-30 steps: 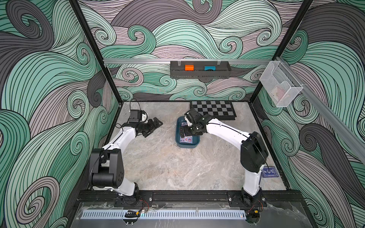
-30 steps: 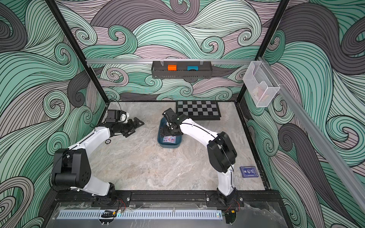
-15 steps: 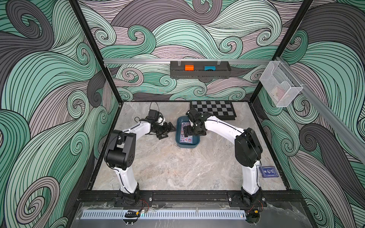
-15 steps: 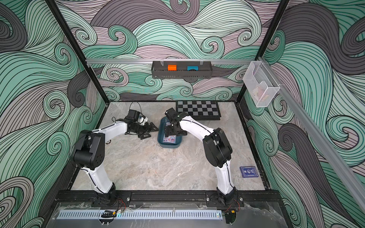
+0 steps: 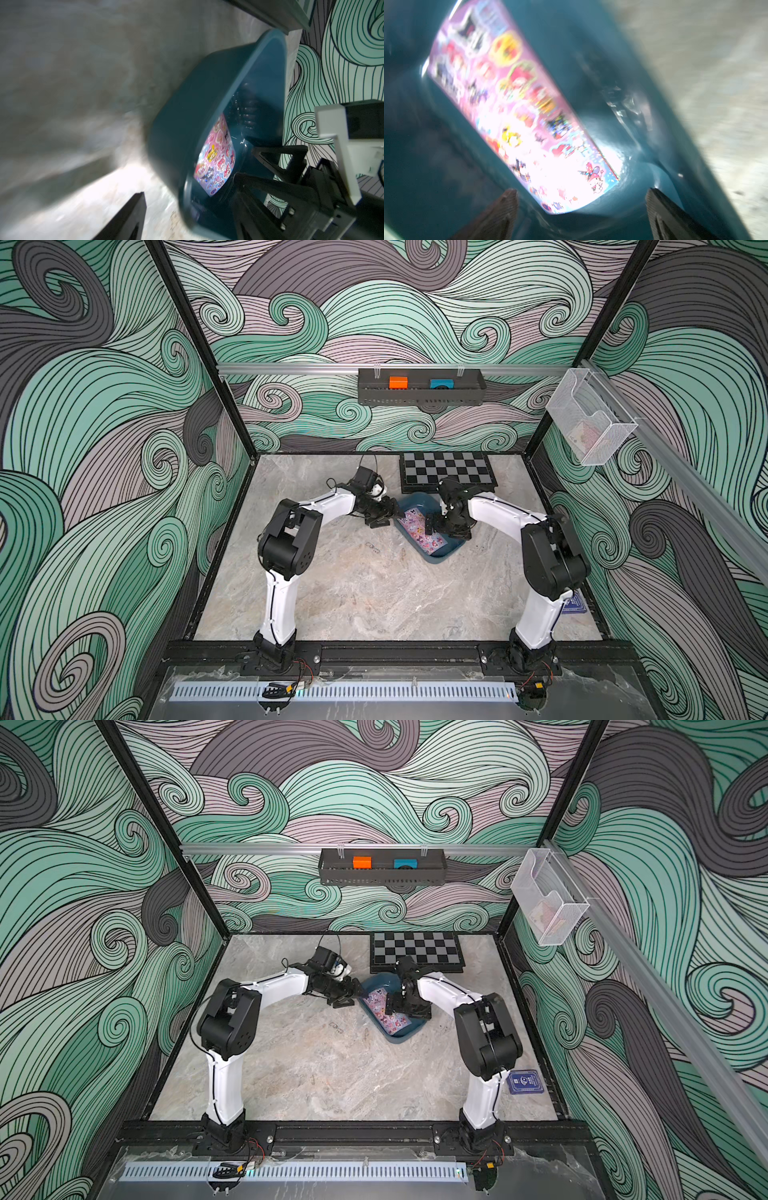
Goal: Take the stickers out of the storage box
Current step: Move the storage box to the center of the board.
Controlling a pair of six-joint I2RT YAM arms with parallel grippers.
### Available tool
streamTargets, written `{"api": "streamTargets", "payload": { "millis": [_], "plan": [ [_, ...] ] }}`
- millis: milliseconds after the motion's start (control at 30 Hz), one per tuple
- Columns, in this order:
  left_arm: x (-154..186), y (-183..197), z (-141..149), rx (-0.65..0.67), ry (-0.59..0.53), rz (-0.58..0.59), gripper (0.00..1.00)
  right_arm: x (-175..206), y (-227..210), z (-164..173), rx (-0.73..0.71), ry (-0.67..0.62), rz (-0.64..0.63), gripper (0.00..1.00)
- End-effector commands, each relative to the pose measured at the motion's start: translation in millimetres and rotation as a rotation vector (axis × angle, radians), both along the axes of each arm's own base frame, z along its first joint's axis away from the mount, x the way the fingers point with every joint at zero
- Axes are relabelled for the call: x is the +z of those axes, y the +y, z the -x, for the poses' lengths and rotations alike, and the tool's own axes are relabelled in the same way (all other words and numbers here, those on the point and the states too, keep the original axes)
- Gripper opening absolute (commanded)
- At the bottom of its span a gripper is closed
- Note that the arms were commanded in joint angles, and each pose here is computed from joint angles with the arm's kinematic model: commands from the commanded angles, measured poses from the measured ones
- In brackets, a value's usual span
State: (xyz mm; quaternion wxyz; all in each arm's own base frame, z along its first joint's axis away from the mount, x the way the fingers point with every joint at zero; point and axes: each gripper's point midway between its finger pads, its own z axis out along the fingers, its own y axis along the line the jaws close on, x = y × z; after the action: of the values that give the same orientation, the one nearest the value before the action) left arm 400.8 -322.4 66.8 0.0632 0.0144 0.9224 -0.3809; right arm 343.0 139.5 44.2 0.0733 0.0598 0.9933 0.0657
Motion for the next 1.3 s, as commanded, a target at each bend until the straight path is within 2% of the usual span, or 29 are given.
{"api": "streamTargets", "payload": {
  "millis": [0, 233, 433, 633, 733, 867, 1000, 1267],
  "plan": [
    [7.5, -45.8, -2.5, -0.057, -0.005, 0.015, 0.71, 3.2, -16.5, 4.4, -0.021, -0.021, -0.027, 0.99],
    [25.8, -130.6, -13.2, -0.145, -0.052, 0.08, 0.7, -2.5, -57.9, 16.0, -0.099, -0.019, -0.041, 0.99],
    [30.4, -150.9, -14.5, -0.165, -0.052, 0.114, 0.69, -5.7, -80.4, 18.6, -0.133, -0.015, -0.045, 0.99],
    [47.8, -125.0, -6.3, -0.163, -0.085, 0.088, 0.73, 7.7, -94.3, 6.1, -0.102, -0.075, 0.022, 0.99],
    [67.9, -111.5, 4.3, -0.185, -0.11, 0.112, 0.75, 8.7, -90.3, -4.2, -0.076, -0.076, 0.01, 0.99],
    [83.7, -81.3, 19.6, -0.196, -0.147, 0.057, 0.77, 3.1, -82.1, -16.8, -0.049, -0.061, 0.001, 0.99],
    [89.0, -41.3, 20.7, -0.132, -0.158, 0.058, 0.78, 0.2, -82.4, -27.9, -0.018, -0.059, 0.051, 0.99],
    [108.1, 55.1, 0.1, 0.05, -0.18, 0.05, 0.78, -19.2, -80.0, -29.8, 0.054, -0.008, 0.146, 0.99]
  ]
}}
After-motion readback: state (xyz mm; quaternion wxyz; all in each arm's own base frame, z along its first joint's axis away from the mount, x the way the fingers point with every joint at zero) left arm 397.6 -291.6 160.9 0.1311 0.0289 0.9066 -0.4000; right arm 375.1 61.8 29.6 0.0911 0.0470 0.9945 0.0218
